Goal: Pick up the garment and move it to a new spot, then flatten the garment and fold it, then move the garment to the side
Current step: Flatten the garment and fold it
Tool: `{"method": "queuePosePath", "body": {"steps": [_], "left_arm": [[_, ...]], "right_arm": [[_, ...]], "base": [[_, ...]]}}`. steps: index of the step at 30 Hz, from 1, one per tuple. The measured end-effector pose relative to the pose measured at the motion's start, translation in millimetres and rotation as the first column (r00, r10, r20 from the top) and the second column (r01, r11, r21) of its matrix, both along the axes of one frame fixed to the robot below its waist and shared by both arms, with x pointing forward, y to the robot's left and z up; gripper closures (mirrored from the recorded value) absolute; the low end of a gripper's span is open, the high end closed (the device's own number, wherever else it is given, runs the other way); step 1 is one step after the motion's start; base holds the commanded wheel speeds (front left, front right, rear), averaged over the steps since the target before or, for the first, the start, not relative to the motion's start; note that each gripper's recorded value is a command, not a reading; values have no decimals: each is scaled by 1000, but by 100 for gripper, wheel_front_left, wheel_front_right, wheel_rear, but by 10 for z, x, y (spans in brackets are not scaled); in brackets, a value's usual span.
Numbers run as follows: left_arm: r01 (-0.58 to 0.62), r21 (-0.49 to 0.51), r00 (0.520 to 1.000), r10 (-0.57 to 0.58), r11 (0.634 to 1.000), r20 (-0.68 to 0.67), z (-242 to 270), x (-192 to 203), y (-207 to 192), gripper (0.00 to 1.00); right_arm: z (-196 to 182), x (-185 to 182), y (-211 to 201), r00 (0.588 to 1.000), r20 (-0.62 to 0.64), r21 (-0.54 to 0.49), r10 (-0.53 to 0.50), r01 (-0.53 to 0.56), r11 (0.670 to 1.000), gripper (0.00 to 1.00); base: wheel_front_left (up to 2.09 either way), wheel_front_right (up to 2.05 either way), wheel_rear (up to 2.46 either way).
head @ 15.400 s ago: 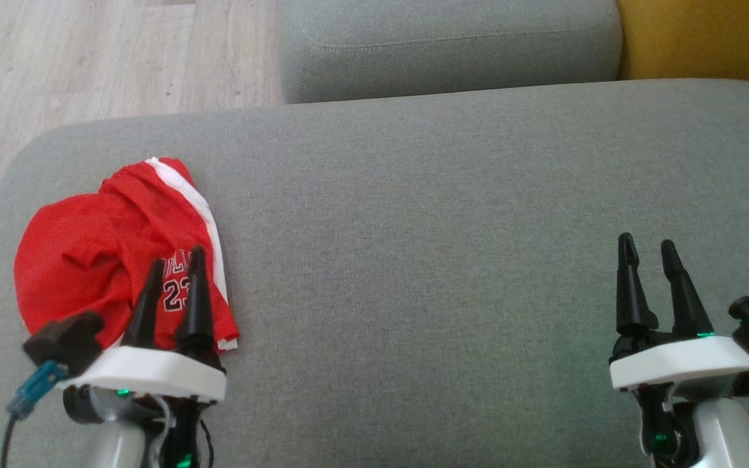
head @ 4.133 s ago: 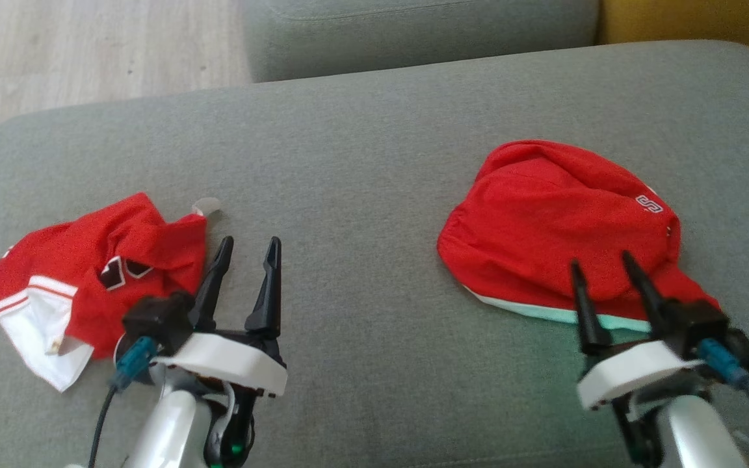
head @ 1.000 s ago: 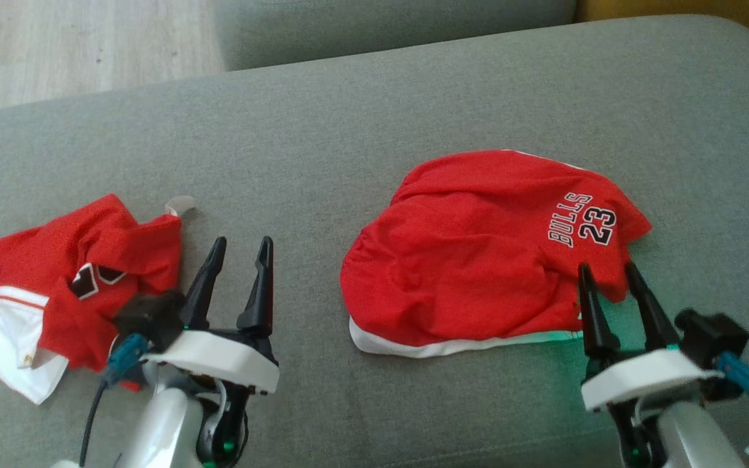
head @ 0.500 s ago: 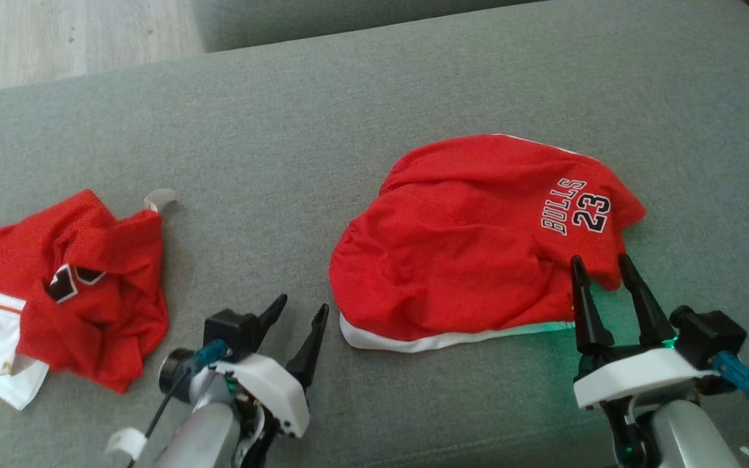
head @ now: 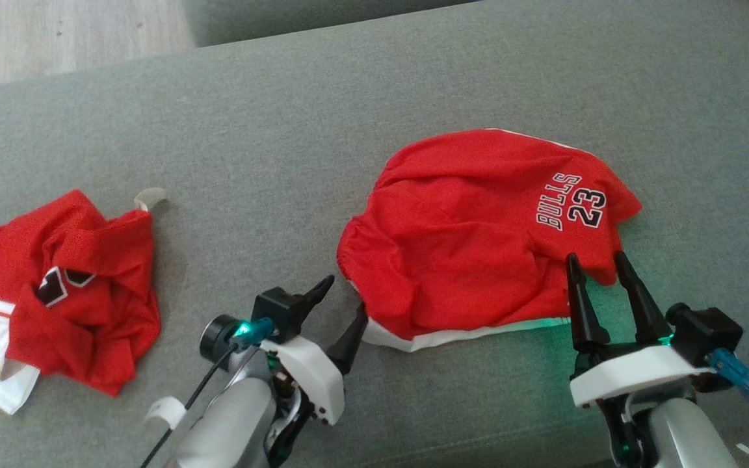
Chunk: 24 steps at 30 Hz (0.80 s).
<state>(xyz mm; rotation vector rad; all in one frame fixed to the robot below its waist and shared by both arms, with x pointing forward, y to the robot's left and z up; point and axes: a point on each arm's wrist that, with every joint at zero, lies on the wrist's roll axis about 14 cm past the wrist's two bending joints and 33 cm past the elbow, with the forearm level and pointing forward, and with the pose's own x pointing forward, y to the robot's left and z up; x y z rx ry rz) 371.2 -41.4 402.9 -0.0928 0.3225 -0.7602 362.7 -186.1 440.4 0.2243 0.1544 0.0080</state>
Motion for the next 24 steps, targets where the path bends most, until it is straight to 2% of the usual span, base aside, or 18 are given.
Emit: {"method": "queuePosePath", "body": {"steps": [11,19,24], "left_arm": [[78,-93,997,-76,993,33,253,-112,-301,0],[91,-37,996,-91,995,-5,62,-93,-275,0],[58,-25,996,-59,998,-69,-87,-43,-208,0]], "right_arm": [[3,-17,-20,1000,0,2,-10,10,1000,0],[-19,-24,-29,1000,-7,2,-14,14,1000,0],[-13,-14,-46,1000,-6,-1,-18,18,1000,0]], "base": [[0,0,0],[0,0,0],[0,0,0]]}}
